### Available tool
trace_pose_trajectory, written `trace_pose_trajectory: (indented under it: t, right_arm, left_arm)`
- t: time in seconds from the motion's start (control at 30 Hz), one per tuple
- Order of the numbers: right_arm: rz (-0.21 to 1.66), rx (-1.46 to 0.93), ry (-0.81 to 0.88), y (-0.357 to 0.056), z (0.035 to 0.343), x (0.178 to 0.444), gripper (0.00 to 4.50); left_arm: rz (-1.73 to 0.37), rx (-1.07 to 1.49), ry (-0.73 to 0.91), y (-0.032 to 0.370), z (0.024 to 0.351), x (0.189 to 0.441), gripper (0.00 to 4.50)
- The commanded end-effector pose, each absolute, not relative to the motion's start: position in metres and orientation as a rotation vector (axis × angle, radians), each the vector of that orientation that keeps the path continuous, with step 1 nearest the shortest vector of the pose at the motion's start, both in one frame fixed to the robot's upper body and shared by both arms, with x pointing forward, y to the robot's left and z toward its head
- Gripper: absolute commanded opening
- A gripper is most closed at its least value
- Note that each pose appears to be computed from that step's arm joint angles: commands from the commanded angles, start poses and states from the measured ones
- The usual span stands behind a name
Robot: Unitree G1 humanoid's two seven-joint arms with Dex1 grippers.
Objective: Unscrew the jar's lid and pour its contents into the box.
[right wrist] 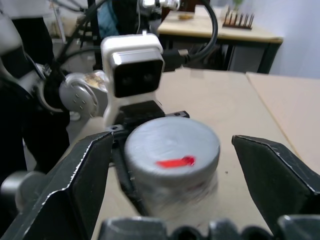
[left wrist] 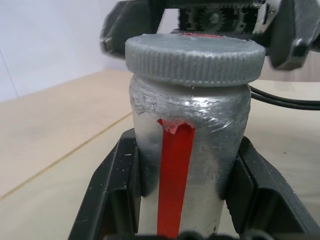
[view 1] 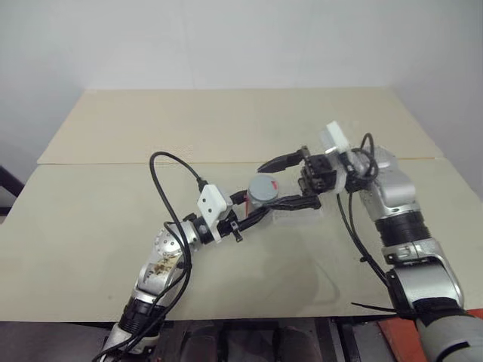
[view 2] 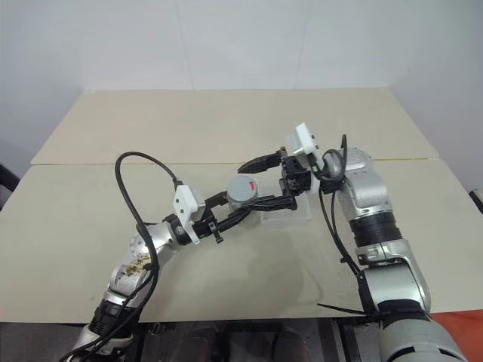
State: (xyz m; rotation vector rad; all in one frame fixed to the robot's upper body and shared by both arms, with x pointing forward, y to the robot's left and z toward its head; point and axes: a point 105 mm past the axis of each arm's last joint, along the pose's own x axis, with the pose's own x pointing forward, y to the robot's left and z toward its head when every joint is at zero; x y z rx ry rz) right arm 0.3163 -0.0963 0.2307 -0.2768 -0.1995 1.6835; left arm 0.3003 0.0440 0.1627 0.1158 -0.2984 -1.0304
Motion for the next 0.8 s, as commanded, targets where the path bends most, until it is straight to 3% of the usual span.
trace_pose_trajectory:
  t: [0.03, 0.3, 0.4, 0.6, 0.8]
  right_arm:
    - [1.662, -0.301, -0.275, -0.107, 0.248, 0.303, 4.48]
    - [1.264, -0.218, -0.435, -0.107, 0.27, 0.288, 4.48]
    - [1.141, -0.24, -0.414, -0.094, 0.261, 0.28, 4.48]
    - [1.094, -0.2, -0.346, -0.072, 0.238, 0.261, 4.48]
    - [0.983, -0.174, -0.349, -0.064, 0.235, 0.273, 4.48]
  left_arm:
    - [-1.042, 0.127, -0.343, 0.041, 0.17, 0.298, 1.86]
    - [-1.039, 0.117, -0.343, 0.04, 0.169, 0.297, 1.86]
    - [-1.042, 0.115, -0.347, 0.039, 0.171, 0.297, 1.86]
    - [-1.044, 0.126, -0.344, 0.039, 0.171, 0.299, 1.86]
    - [-1.056, 0.131, -0.352, 0.039, 0.175, 0.3, 1.86]
